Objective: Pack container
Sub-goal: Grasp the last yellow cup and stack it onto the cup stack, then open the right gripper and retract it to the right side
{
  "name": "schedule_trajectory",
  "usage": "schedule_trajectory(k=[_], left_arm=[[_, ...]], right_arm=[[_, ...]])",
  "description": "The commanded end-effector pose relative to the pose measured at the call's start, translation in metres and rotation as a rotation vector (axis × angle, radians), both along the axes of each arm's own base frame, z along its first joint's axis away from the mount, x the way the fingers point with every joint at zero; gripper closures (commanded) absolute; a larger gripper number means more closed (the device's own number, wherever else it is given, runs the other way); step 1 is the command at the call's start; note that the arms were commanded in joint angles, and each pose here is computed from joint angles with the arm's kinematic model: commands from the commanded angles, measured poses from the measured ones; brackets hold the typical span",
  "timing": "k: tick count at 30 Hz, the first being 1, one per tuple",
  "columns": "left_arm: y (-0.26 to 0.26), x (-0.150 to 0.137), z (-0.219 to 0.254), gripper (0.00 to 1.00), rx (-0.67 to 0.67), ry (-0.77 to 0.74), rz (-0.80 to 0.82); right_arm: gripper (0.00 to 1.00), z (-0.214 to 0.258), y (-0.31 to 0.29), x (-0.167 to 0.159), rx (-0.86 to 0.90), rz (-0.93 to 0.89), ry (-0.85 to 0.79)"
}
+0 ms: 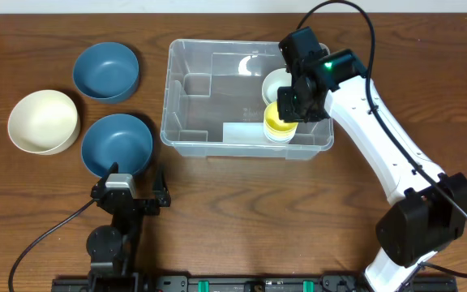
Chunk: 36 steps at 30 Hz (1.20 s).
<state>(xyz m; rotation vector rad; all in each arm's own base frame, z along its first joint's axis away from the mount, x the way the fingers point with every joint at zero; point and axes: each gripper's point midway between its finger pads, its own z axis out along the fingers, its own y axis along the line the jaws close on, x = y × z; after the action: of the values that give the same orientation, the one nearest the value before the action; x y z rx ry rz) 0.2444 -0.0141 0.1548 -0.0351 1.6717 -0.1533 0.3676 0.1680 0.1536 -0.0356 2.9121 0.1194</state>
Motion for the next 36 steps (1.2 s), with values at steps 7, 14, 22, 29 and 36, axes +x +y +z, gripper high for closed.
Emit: schedule_trajectory(k=[7, 14, 22, 29, 36], left_arm=[[-0.003, -0.001, -0.016, 0.02, 0.008, 0.046, -0.015], [-0.003, -0.001, -0.016, 0.02, 0.008, 0.046, -0.015], [-0.003, -0.001, -0.016, 0.02, 0.008, 0.046, -0.015], [-0.003, -0.001, -0.016, 0.02, 0.008, 0.046, -0.015], [-0.003, -0.001, -0.016, 0.02, 0.008, 0.046, -0.015]], right_arm=[[0.35, 0.017, -0.007, 0.007, 0.005, -0.009, -0.025], [0.25, 0.073, -0.038, 0.025, 0.038, -0.095, -0.115], [0.01, 0.095, -0.123, 0.059, 0.045, -0.308, -0.210], [0.01, 0.095, -0.197, 0.061, 0.009, -0.480, -0.221], [0.01, 0.094, -0.233, 0.055, -0.001, -0.565, -0.213]])
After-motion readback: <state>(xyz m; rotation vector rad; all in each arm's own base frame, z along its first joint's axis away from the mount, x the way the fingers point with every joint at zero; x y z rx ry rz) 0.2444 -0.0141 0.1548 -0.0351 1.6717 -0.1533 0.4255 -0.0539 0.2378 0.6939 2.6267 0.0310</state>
